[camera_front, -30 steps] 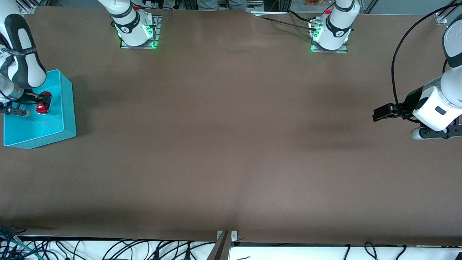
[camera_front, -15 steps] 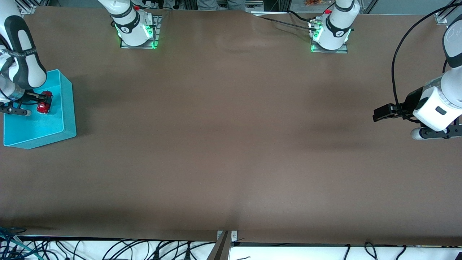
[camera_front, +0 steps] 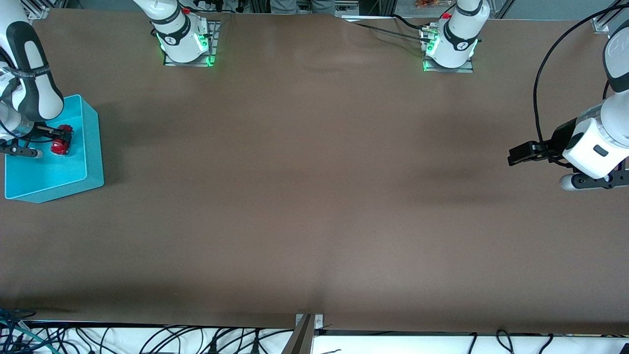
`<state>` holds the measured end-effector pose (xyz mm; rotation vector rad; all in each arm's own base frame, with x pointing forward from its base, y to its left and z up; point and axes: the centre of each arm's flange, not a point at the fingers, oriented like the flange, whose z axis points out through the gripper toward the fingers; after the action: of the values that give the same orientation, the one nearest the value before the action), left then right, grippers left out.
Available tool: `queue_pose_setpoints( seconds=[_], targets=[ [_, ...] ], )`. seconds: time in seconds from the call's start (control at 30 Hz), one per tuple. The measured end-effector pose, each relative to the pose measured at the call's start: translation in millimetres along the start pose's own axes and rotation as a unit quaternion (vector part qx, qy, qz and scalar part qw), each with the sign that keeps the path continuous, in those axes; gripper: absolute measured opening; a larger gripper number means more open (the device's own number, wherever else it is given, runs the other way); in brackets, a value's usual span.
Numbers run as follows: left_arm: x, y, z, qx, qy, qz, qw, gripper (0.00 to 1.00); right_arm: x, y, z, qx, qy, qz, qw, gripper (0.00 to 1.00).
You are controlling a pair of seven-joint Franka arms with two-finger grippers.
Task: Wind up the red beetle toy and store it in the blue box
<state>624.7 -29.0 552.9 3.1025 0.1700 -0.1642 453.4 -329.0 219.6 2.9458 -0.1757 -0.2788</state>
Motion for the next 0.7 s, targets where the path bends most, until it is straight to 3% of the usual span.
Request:
queue_pose_setpoints(
  seconds=[0.4,0.7],
  targets=[
    [0,0,0,0.0,0.0,0.0,1.0,1.0,4,-6,-6,0.002,0.005,-0.005,1.0,1.0],
    [0,0,0,0.0,0.0,0.0,1.0,1.0,-3,-2,-29,0.016,-0.009,0.0,1.0,1.0]
  ],
)
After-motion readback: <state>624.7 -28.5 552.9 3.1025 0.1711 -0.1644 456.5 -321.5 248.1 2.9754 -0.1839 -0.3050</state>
